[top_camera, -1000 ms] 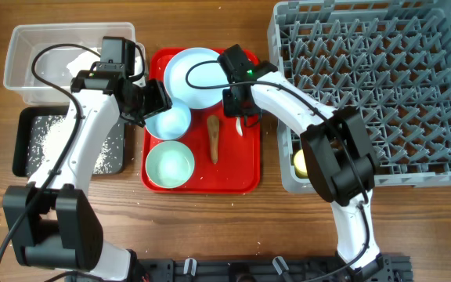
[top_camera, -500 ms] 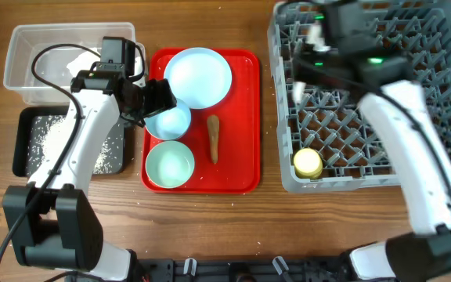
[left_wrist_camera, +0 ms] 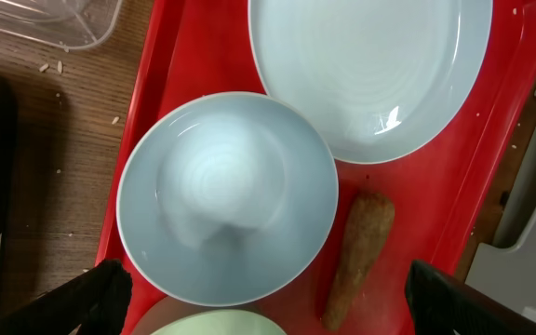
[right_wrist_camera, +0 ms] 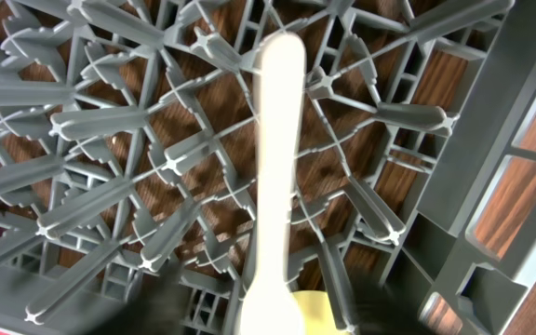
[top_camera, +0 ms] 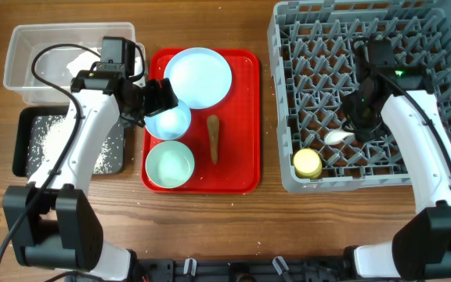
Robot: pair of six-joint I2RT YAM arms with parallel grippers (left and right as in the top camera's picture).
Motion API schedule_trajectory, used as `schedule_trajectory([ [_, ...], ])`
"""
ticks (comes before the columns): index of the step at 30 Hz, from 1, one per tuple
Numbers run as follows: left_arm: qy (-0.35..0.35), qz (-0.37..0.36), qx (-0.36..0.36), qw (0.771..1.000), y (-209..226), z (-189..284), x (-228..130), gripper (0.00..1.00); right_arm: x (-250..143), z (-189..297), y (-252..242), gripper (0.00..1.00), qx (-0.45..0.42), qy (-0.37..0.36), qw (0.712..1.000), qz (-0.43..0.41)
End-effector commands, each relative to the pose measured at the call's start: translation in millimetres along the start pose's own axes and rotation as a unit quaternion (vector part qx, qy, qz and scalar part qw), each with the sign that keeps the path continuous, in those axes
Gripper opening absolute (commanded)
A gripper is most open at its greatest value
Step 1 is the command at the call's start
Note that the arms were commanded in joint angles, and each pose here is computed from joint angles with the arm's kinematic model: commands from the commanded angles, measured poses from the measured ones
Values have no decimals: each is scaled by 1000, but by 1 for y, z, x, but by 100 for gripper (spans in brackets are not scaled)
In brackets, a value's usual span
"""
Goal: Sort waste into correct bins and load items into the dishwasher rack
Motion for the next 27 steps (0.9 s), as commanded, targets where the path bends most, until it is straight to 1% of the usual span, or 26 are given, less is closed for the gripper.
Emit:
schedule_trajectory([
  [1, -16, -9, -1, 1000, -4, 9, 5, 96, 3, -3, -1, 84, -7, -9, 1000, -6],
  [3, -20, -10, -3, 1000, -4, 9, 6, 95, 3, -2, 4, 84, 6, -5, 1000, 25],
  [4, -23, -11, -4, 1000, -5, 9, 8, 98, 0, 2, 13, 84, 30, 5, 997, 73],
  [5, -26, -12, -5, 1000, -5, 10, 9, 100, -1, 6, 18, 86, 50, 9, 994, 101],
  [6, -29, -12, -6, 999, -6, 11, 11, 100, -3, 10, 24, 82, 71, 14, 989, 128],
  [7, -35, -14, -8, 999, -8, 13, 13, 100, -8, 18, 36, 72, 117, 25, 976, 183],
  [8, -43, -16, -11, 999, -10, 18, 17, 100, -16, 30, 49, 71, 170, 40, 958, 229],
  [10, -65, -21, -19, 998, -17, 33, 25, 100, -33, 57, 71, 71, 272, 58, 910, 309],
  [11, -79, -24, -24, 996, -20, 43, 29, 100, -46, 77, 82, 72, 328, 54, 873, 357],
  [12, -99, -27, -29, 994, -24, 57, 34, 100, -59, 95, 89, 75, 364, 41, 848, 383],
  [15, -136, -22, -29, 990, -20, 82, 40, 100, -96, 115, 101, 75, 401, 27, 809, 428],
  [19, -183, 21, -13, 983, 16, 120, 48, 100, -171, 111, 121, 74, 415, 26, 763, 495],
  [20, -190, 14, -8, 982, 23, 125, 50, 100, -184, 108, 124, 74, 416, 27, 756, 505],
  [22, -189, -40, 19, 981, 41, 131, 48, 100, -216, 96, 138, 74, 426, 24, 731, 533],
  [23, -182, -58, 28, 981, 47, 131, 46, 100, -229, 91, 144, 72, 432, 25, 723, 538],
  [25, -170, -78, 42, 981, 57, 131, 42, 100, -247, 77, 153, 70, 429, 33, 717, 548],
  [27, -167, -80, 50, 981, 64, 132, 41, 100, -264, 62, 160, 68, 417, 48, 711, 564],
])
Point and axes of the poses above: each gripper's point midway between its finger pads, its own z axis back along the fingers, its own y axis along the line the jaws close on, x = y × z, the point moved 3 cm from there along z, back along the fingers, and after that the axes turned 4 degrees about -z, right-handed, at the moved point
